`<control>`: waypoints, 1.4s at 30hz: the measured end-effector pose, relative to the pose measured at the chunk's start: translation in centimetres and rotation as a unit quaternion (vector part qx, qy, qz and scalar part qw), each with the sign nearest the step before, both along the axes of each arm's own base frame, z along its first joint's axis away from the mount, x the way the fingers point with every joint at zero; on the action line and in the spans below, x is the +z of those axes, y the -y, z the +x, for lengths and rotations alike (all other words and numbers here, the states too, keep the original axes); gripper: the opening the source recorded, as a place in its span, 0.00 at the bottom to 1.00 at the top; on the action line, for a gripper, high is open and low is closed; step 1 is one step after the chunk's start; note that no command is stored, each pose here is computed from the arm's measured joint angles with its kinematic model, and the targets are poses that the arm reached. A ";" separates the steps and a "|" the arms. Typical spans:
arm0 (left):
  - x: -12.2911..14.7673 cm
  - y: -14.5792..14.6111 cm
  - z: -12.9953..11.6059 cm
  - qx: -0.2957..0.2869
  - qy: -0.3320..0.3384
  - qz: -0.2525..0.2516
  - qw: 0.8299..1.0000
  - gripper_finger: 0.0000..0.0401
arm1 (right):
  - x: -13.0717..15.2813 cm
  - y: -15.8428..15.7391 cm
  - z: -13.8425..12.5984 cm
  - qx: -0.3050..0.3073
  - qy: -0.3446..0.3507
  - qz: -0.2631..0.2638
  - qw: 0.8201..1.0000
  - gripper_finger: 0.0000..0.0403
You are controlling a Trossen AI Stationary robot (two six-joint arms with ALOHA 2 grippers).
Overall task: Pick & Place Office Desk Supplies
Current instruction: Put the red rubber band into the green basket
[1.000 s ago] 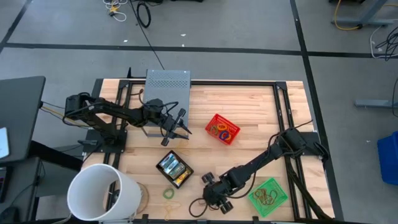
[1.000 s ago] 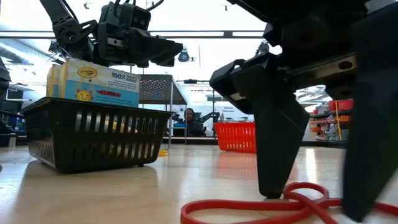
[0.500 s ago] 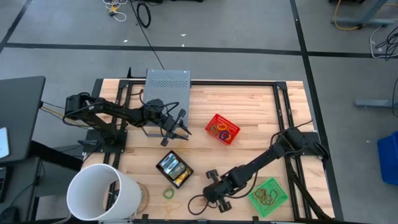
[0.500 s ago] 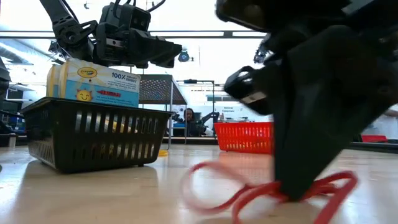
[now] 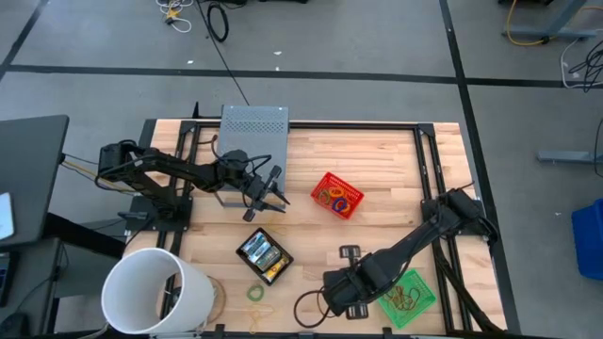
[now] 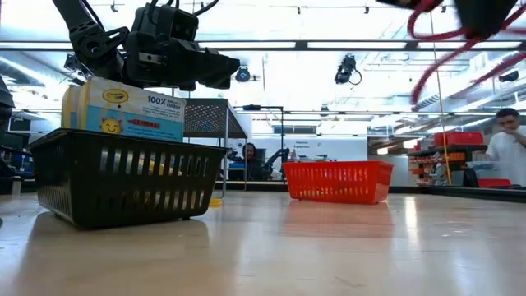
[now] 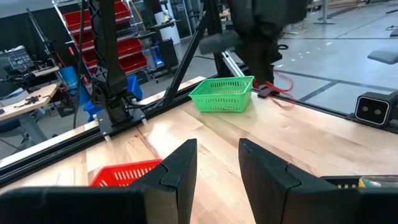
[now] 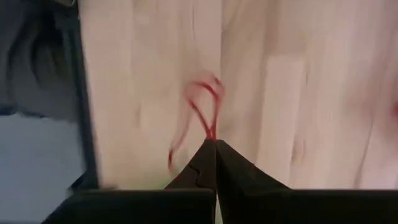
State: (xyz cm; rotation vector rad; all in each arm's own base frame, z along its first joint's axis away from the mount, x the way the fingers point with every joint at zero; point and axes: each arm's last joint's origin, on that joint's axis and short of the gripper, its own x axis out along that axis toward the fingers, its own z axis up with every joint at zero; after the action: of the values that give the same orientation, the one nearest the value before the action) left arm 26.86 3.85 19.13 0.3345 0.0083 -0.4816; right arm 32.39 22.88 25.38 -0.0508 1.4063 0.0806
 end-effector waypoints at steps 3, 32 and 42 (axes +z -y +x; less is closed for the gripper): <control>0.0 0.0 0.0 -0.002 0.000 0.000 1.000 0.32 | 1.6 0.0 -0.8 -0.041 -0.041 0.014 0.998 0.00; 0.0 0.0 0.0 0.001 0.002 0.002 1.000 0.32 | -6.0 -1.5 -6.1 -0.200 -0.308 0.066 0.928 0.10; -0.1 0.0 0.0 0.002 -0.003 0.000 1.000 0.32 | -6.0 -0.8 -5.6 -0.221 -0.304 0.061 0.925 0.47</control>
State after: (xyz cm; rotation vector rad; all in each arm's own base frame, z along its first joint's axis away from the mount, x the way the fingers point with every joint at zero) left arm 26.86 3.86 19.07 0.3333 0.0155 -0.4780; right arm 26.81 23.63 19.37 0.4298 1.9978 -0.2115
